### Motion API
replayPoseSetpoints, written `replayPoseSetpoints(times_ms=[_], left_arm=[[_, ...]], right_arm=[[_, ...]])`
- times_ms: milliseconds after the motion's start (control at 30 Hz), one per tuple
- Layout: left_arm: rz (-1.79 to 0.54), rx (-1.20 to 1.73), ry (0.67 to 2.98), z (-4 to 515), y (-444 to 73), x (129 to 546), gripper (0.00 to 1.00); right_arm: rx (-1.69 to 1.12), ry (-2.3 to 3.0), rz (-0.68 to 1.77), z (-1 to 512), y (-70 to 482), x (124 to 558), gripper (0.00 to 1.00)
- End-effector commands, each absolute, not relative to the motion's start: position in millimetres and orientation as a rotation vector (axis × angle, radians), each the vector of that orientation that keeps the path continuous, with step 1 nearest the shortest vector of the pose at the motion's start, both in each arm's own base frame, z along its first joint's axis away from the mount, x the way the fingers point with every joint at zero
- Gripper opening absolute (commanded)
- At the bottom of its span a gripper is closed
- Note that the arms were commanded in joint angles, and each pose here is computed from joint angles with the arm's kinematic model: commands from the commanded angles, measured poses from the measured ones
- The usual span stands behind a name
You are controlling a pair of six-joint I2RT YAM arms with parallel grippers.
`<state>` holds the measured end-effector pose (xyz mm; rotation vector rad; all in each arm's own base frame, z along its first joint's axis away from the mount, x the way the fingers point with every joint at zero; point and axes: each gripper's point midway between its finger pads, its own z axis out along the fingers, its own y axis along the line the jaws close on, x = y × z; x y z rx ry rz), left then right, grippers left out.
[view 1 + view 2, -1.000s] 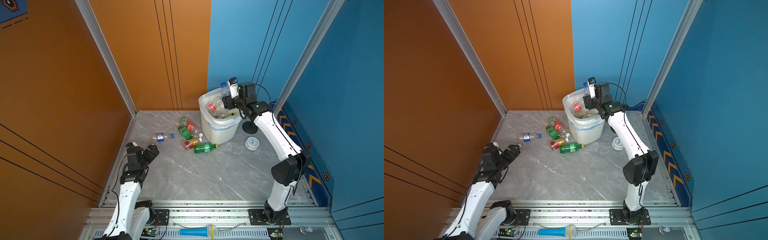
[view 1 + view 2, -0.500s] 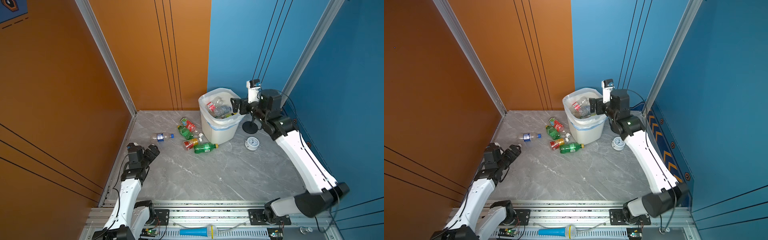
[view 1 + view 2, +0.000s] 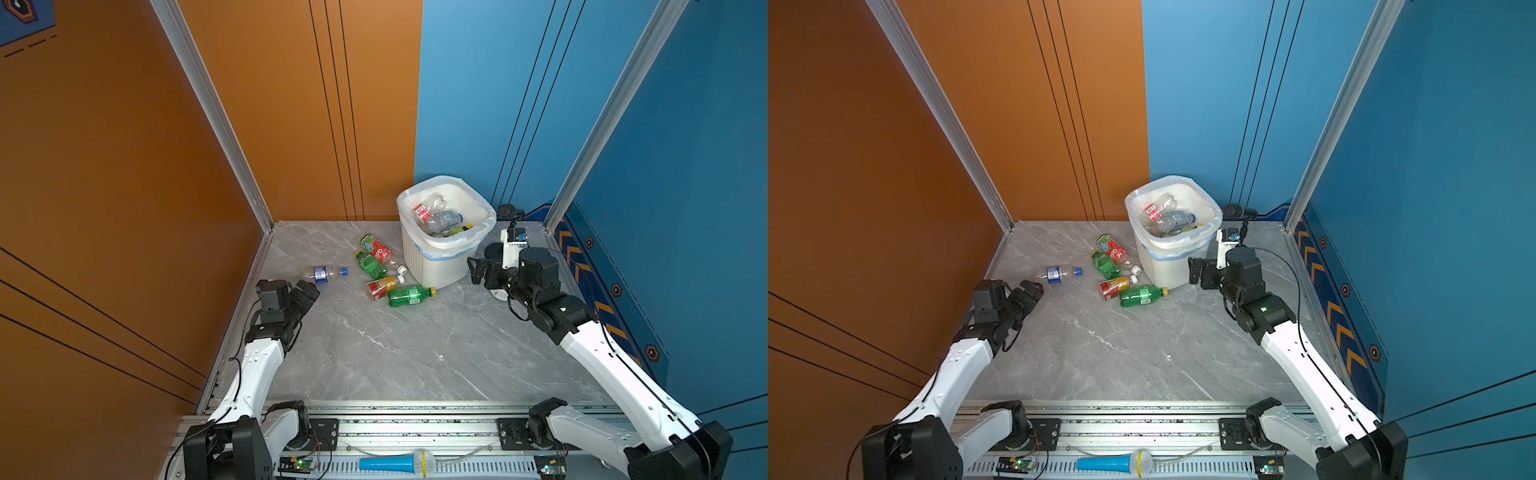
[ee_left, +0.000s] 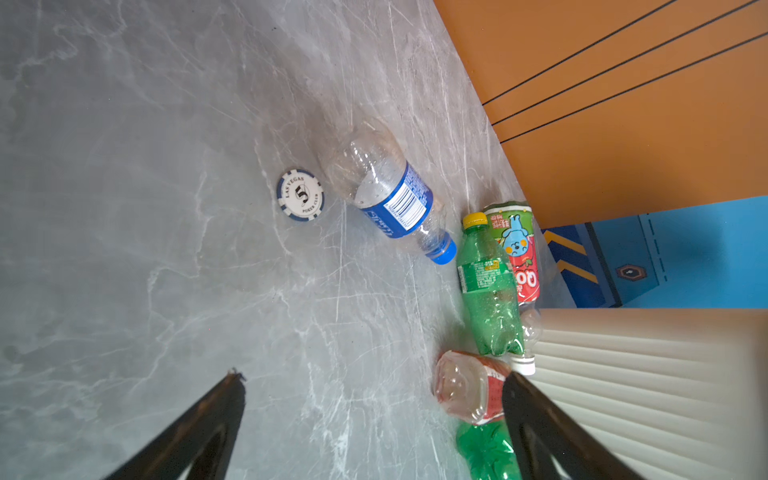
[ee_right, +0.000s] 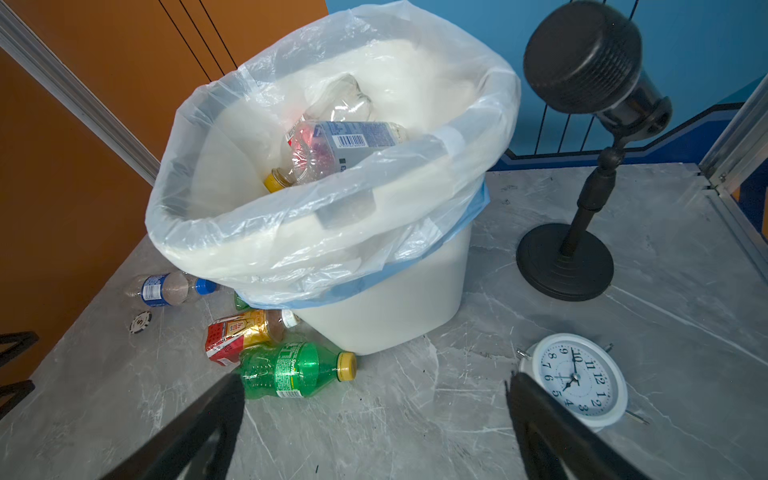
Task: Put the plastic bottles in the bin
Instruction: 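Release the soda water bottle into the bin and withdraw the right gripper, then lower the left gripper onto the clear blue-labelled bottle beside the poker chip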
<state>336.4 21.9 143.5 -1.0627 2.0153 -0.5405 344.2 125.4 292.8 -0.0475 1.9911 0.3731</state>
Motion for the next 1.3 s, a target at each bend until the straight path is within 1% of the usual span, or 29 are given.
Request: replayPoseSetpoints(times_ms=[0, 200, 400, 567, 933, 1100, 1133, 1267], left_arm=[[-0.561, -1.141, 1.938, 157, 24, 356, 0.99], [-0.559, -1.205, 1.913, 156, 12, 389, 1.00], [-0.568, -1.309, 1.890, 136, 4, 418, 0.99], [-0.566, -1.370, 1.869, 120, 1, 434, 0.99], [-0.577, -1.439, 1.845, 102, 1, 471, 0.98], [-0.587, -1.476, 1.862, 81, -3, 477, 0.96], [-0.606, -1.467, 1.844, 90, -4, 487, 0.96], [-0.619, -1.487, 1.862, 76, -7, 496, 0.95]], right_arm=[[-0.041, 2.006, 0.378, 292, 122, 337, 1.00], [-0.046, 2.008, 0.359, 292, 117, 333, 1.00], [-0.046, 2.020, 0.350, 289, 113, 330, 1.00], [-0.048, 2.026, 0.336, 287, 109, 328, 1.00], [-0.043, 2.034, 0.325, 285, 104, 328, 1.00], [-0.040, 2.037, 0.323, 284, 102, 330, 0.99], [-0.038, 2.035, 0.323, 284, 102, 330, 1.00], [-0.033, 2.037, 0.315, 283, 100, 333, 1.00]])
